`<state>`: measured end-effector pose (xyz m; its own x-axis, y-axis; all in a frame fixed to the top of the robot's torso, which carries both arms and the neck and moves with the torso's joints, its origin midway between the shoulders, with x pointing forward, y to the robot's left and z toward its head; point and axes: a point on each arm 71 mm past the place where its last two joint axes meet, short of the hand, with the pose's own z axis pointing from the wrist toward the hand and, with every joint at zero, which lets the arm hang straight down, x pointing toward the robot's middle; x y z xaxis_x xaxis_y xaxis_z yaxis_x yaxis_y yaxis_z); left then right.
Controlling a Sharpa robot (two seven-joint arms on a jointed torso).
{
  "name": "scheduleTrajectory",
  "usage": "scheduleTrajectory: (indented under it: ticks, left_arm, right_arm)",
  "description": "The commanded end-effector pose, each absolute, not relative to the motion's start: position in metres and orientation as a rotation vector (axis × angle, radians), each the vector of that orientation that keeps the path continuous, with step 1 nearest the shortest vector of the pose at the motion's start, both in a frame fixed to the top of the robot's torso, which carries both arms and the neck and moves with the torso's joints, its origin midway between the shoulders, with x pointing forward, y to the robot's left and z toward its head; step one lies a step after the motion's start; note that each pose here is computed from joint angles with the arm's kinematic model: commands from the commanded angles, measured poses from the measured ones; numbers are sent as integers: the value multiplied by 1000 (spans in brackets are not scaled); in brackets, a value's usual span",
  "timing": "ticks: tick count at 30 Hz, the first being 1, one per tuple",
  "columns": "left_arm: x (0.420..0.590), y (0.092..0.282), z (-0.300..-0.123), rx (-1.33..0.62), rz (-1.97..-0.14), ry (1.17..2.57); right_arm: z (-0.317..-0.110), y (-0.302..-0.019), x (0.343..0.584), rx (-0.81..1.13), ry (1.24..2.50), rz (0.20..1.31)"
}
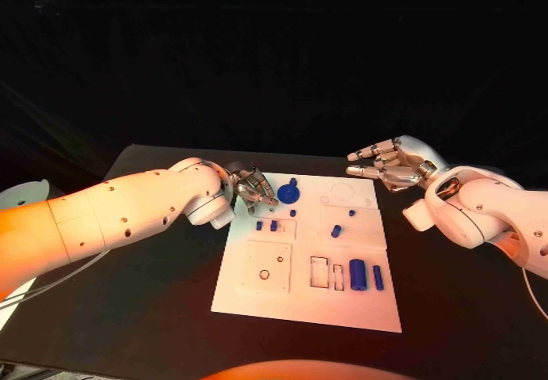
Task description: Assemble the parts on the task board
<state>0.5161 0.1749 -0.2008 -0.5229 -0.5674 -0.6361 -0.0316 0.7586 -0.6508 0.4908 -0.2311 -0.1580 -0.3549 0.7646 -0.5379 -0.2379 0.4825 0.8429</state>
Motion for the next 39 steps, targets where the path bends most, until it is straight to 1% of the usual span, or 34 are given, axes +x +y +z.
scheduleTrajectory:
  ticks: [1, 3, 6, 13, 23, 39]
  left_arm:
    - [518, 155, -188, -152, -840, 1841]
    - [517, 143, -189, -23, -824, 1814]
    - [518, 133, -192, 81, -789, 1798]
    - [522, 120, -202, 221, -698, 1797]
    - [524, 109, -211, 287, -637, 1850]
    - [526, 106, -217, 302, -599, 1897]
  right_arm:
    - [-158, -229, 490, 453, 1619, 1134]
    - [-159, -229, 490, 453, 1619, 1135]
    - [-159, -229, 490, 452, 1620, 1136]
    - [-159, -228, 490, 451, 1620, 1137]
    - [-159, -227, 490, 450, 1622, 1140]
    - [-159, -226, 490, 448, 1624, 1143]
